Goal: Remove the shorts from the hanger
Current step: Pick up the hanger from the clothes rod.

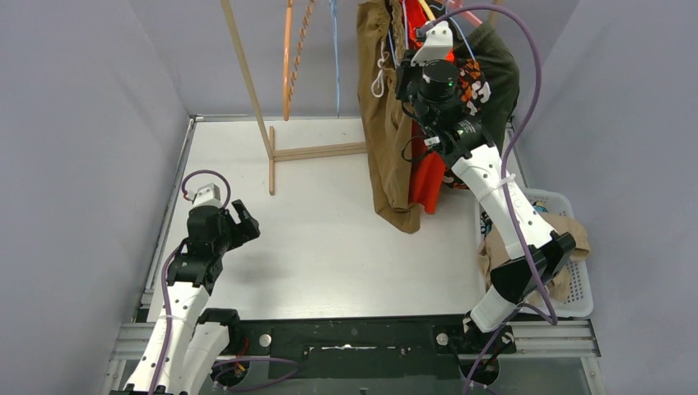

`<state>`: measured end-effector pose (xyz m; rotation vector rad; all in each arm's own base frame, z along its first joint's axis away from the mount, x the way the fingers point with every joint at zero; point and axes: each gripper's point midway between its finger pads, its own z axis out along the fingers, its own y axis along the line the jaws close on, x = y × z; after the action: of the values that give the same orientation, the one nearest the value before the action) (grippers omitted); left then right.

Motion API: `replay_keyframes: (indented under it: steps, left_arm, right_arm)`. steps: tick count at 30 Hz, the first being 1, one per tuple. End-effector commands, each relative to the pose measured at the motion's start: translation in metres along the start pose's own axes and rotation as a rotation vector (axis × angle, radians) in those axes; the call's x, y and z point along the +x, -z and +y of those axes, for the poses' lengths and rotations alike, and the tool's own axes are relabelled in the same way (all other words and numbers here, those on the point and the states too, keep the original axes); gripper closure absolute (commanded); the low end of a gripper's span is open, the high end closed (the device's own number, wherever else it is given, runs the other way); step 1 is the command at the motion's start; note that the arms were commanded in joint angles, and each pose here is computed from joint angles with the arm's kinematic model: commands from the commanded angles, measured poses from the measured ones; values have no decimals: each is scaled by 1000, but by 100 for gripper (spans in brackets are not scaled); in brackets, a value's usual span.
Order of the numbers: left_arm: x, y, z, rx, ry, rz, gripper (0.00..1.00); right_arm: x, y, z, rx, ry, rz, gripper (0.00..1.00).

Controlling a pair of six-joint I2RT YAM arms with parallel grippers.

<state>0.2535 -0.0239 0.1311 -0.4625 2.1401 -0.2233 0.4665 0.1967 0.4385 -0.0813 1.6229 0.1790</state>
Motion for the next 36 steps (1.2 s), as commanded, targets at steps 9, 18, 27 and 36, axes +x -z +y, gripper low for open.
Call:
replay_keyframes:
  steps: [9, 18, 27, 36]
  left_arm:
    - [-17, 0, -8, 37, -9, -68, 19]
    - [-18, 1, -8, 39, -9, -72, 19]
    - [-22, 5, -11, 56, -15, -89, 18]
    - [-29, 10, -18, 88, -22, -107, 15]
  right_arm:
    - [-78, 62, -3, -85, -245, -262, 100]
    - [-29, 104, 13, -248, -220, -184, 100]
    - [136, 166, 25, -409, -298, 148, 100]
    - [193, 230, 55, -742, -182, 299, 100]
